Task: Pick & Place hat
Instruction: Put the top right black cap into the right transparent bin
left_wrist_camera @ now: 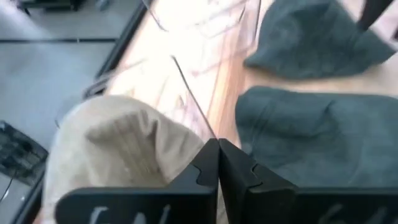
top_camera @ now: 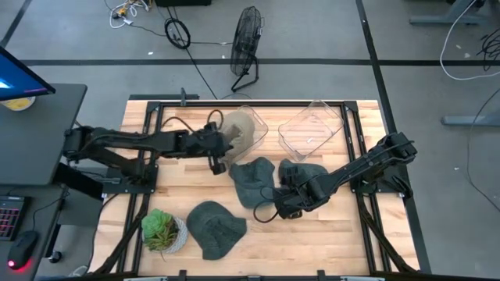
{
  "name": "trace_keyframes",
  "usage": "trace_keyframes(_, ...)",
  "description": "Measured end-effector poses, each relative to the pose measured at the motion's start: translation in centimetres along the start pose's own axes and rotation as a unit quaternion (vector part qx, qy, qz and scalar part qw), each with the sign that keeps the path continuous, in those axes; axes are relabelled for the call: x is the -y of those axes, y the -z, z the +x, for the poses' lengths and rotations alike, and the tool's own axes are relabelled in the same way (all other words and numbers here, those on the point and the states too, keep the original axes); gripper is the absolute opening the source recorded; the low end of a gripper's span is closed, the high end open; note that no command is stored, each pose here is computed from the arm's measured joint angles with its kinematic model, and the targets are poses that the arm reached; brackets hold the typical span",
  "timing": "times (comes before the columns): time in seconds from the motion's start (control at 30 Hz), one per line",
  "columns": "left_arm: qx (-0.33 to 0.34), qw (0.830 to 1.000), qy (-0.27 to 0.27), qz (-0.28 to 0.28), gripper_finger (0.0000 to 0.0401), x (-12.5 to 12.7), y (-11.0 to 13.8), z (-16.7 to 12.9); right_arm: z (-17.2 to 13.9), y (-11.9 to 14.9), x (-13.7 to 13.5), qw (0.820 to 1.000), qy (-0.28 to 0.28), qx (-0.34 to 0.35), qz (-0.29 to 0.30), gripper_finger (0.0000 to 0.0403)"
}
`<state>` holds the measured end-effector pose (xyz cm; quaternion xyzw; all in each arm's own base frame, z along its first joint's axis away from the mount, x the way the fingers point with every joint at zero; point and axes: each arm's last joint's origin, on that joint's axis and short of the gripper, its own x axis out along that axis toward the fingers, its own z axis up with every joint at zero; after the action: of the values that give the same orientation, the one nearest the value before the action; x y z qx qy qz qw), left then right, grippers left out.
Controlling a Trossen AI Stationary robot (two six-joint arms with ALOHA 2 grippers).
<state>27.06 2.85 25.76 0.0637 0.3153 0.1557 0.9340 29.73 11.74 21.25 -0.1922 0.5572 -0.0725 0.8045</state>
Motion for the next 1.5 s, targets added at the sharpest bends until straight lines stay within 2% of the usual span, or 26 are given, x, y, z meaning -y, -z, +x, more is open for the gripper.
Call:
trace_keyframes(0.1, 0.023, 1.000, 0.004, 0.000, 0.0036, 0.0, -0.5, -1.4, -0.8, 0.6, 0.4, 0.999, -0.019, -0.043, -0.013, 0.0208)
trace_keyframes(0.27, 0.028, 1.000, 0.013, 0.005, 0.0089, 0.4, -0.6, -2.2, -1.2, 1.8, 0.3, 0.986, -0.108, -0.126, -0.004, 0.0208)
trace_keyframes(0.33, 0.029, 0.999, 0.014, 0.006, 0.0110, 0.5, -0.6, -2.2, -1.0, 2.0, 0.1, 0.985, -0.119, -0.127, -0.010, 0.0208)
trace_keyframes(0.47, 0.025, 1.000, 0.013, 0.007, 0.0138, 0.5, -0.5, -2.0, -0.4, 2.4, -0.4, 0.984, -0.119, -0.113, -0.069, 0.0208)
trace_keyframes(0.6, 0.027, 1.000, 0.013, 0.006, 0.0149, 0.5, -0.5, -2.0, 0.9, 2.6, 0.0, 0.985, -0.111, -0.099, -0.087, 0.0208)
trace_keyframes(0.83, 0.027, 1.000, 0.013, 0.006, 0.0142, 0.5, -0.5, -2.0, 3.4, 4.0, 1.3, 0.985, -0.103, -0.118, -0.067, 0.0208)
trace_keyframes(0.9, 0.027, 1.000, 0.013, 0.006, 0.0140, 0.5, -0.5, -2.0, 3.7, 4.5, 1.2, 0.979, -0.132, -0.128, -0.089, 0.0205)
trace_keyframes(1.0, 0.027, 1.000, 0.012, 0.007, 0.0140, 0.5, -0.5, -2.0, 4.0, 5.2, 0.8, 0.965, -0.170, -0.132, -0.150, 0.0178)
trace_keyframes(1.07, 0.027, 1.000, 0.013, 0.007, 0.0140, 0.5, -0.5, -2.0, 4.3, 5.7, 0.6, 0.957, -0.181, -0.135, -0.184, 0.0145)
trace_keyframes(1.23, 0.026, 1.000, 0.012, 0.007, 0.0140, 0.5, -0.5, -2.0, 4.0, 6.1, 0.8, 0.945, -0.186, -0.158, -0.217, 0.0021)
trace_keyframes(1.37, 0.025, 1.000, 0.013, 0.007, 0.0140, 0.5, -0.5, -2.0, 2.6, 5.6, 0.9, 0.941, -0.185, -0.181, -0.218, 0.0020)
trace_keyframes(1.5, 0.025, 1.000, 0.013, 0.006, 0.0140, 0.5, -0.5, -2.0, 0.0, 4.4, 1.1, 0.938, -0.183, -0.188, -0.228, 0.0007)
